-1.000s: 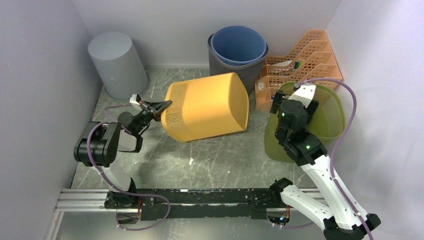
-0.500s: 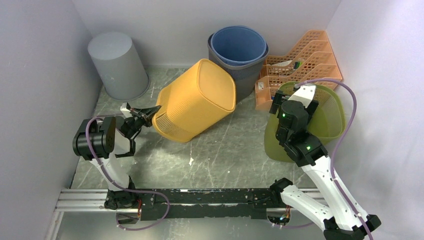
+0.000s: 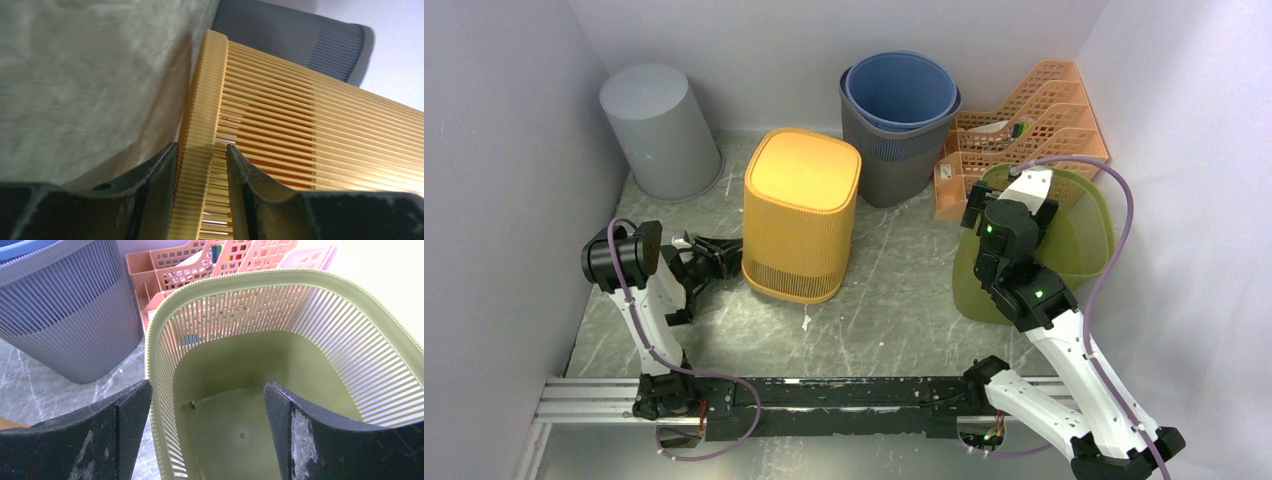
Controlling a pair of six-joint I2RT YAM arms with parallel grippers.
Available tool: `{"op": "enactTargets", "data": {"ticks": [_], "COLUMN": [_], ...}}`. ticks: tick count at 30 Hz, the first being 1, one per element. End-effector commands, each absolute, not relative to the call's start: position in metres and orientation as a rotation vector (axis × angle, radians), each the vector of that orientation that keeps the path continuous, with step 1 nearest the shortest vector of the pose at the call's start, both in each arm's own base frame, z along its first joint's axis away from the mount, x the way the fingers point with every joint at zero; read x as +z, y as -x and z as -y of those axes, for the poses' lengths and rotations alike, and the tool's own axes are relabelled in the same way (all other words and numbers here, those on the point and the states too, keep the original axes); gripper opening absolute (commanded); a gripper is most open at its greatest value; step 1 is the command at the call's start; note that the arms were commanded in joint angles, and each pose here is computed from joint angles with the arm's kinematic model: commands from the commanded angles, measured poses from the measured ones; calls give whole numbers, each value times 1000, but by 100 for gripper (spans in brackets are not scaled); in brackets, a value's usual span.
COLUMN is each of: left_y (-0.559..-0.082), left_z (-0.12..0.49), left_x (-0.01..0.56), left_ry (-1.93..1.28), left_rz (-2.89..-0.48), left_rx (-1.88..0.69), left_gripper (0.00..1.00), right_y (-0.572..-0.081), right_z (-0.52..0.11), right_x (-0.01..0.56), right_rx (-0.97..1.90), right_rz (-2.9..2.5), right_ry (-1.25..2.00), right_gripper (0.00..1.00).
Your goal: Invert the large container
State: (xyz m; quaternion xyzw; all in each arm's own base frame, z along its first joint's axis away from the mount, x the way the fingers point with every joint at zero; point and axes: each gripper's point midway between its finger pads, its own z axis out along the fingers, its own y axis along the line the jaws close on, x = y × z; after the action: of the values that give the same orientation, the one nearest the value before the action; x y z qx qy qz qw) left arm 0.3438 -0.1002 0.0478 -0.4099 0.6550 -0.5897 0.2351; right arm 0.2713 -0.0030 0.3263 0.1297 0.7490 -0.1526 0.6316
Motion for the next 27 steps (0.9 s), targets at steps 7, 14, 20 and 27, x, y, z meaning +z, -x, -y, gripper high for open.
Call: {"op": "enactTargets", "data": {"ticks": [7,14,20,27], "left_y": [-347,-367,-379,-367], "left_z": [91,71,35,11], "left_x": [93,81,111,133], "left_ry": [683,667,614,629], "left_rz": [-1668,-1887,-1998,-2054], "left_rx": [-1549,-1222,-846,-616], "left_gripper": [65,84,88,87], "right_y": [-274,-278,-284,-293], "right_z": [1,-5,-12,-34], "right_x": [330,329,325,320], "right_rx": [-320,-315,-302,-217], "right_rz": [-1700,-1728,-1752,-1796], "right_ry": [-304,-279,-249,-152], "right_gripper": [83,84,84,80]}}
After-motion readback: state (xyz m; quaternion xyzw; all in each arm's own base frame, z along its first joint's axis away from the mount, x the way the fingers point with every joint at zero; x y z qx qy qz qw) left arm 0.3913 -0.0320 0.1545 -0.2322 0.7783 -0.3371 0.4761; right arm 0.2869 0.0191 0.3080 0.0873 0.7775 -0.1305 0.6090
